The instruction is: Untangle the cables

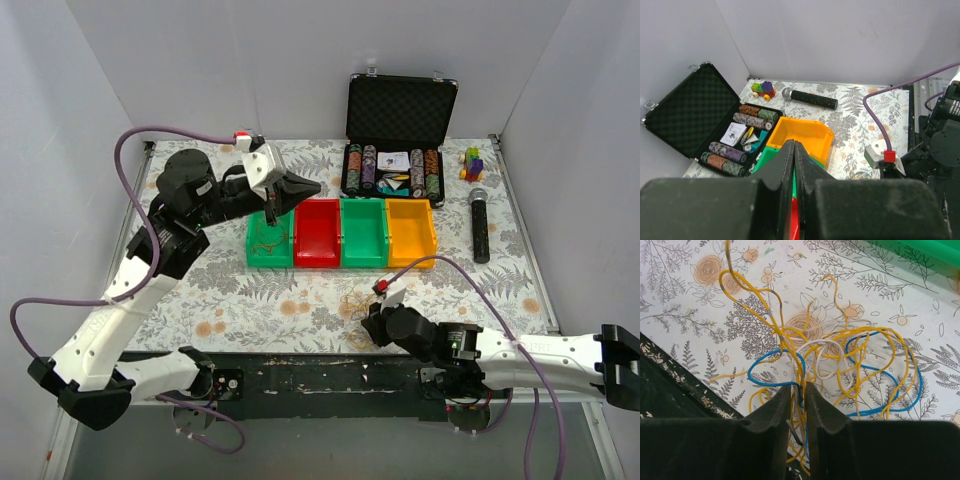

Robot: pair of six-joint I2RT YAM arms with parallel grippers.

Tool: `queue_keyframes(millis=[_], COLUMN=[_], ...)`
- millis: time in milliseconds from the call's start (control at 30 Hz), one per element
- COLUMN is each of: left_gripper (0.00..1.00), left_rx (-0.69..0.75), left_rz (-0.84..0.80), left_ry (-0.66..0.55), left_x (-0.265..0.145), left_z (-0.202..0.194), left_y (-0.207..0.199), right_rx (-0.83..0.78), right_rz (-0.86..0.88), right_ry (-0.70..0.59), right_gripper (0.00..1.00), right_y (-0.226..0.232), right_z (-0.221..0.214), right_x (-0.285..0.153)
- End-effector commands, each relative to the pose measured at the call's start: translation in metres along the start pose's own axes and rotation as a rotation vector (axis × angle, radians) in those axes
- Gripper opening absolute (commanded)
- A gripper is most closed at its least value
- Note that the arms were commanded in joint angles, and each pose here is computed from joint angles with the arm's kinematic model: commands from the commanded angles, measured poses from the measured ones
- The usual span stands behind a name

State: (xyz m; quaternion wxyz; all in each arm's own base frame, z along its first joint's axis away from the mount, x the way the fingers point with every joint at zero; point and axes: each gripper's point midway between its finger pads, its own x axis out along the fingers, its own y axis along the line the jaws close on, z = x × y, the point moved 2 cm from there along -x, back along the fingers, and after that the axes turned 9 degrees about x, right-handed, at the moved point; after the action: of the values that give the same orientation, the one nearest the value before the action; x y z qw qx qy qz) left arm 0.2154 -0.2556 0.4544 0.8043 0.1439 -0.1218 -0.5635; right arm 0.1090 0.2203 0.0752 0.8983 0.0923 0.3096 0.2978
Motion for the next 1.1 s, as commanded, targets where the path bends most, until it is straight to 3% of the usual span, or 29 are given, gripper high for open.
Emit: queue_keyframes(millis=[0, 67, 200, 367, 567, 767, 1067], left_gripper=[0.00, 0.01, 0.43, 0.69, 0.83, 0.86, 0.85], left_rx=[-0.044, -0.092, -0.210, -0.362, -0.389, -0.398, -0.445], left_rz=[-0.038, -0.077, -0.191, -0.343, -0.470, -0.601, -0.610], left_ry=[0.024, 0.065, 0.181, 0.308, 0.319, 0.309, 0.357], left_x=[0.000, 0.001, -0.002, -0.009, 0.004, 0.023, 0.052], left_z=[-0.017, -0.042, -0.112, -0.182, -0.217, -0.240, -0.268], left_y=[-0.011, -0.025, -0.064, -0.112, -0.140, -0.165, -0.176], right_rx=[0.017, 0.018, 0.019, 0.016, 0.033, 0.035, 0.030], right_rz=[0.066, 0.089, 0.109, 0.090, 0.079, 0.079, 0.112], right_ry=[-0.036, -0.049, -0.067, -0.050, -0.054, -0.063, -0.075], right_gripper=[0.32, 0.33, 0.31, 0.29, 0.27, 0.27, 0.25], right_y=[0.020, 0.026, 0.032, 0.029, 0.024, 0.022, 0.027], right_z=[0.022, 0.029, 0.037, 0.032, 0.029, 0.030, 0.034], right_x=[-0.008, -0.011, -0.013, -0.010, -0.011, -0.012, -0.015])
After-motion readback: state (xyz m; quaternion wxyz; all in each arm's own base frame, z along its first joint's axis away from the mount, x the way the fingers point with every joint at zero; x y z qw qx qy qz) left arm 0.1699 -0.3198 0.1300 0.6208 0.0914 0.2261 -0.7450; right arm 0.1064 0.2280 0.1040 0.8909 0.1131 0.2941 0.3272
